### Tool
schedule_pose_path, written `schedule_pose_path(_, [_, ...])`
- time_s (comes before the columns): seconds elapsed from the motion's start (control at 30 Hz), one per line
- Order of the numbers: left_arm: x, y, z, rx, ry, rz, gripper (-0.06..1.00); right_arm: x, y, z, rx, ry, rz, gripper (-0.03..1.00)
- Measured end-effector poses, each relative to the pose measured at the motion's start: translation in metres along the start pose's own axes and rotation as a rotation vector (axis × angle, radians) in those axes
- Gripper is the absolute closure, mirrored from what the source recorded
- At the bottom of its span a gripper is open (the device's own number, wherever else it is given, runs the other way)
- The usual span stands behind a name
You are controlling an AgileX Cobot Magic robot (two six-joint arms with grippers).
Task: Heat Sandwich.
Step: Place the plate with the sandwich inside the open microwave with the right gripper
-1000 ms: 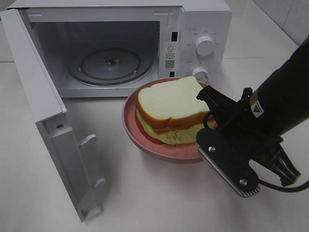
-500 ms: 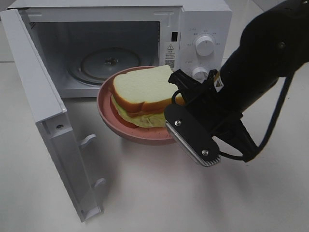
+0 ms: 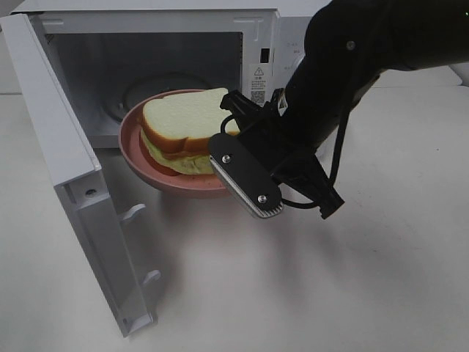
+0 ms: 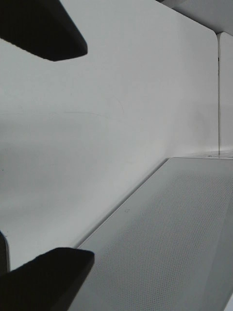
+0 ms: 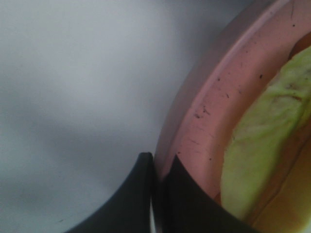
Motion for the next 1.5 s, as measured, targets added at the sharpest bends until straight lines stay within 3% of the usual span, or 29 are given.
schedule_pose_path(0.9, [0.0,0.0,0.0,0.0,0.0,0.0,-0.04,-0.076,0.005,-0.036,0.057,-0.016,-0.006,0.92])
schedule_pose_path(1.5, [0.0,0.0,0.0,0.0,0.0,0.0,-0.04,-0.128,0.009,-0.061,0.085,0.022,-0.022,0.92])
Point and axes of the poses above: a point on each arm's last joint axis where the gripper is mounted, z pointing back along that axis away from the gripper, x along the wrist's bending axis when the last joint is at zero, y = z × x, the point moved 2 cm from there along -z, pointing out along that axis toward the gripper, and after that the axes turned 5 degrees about -z, right-handed, at the moved point
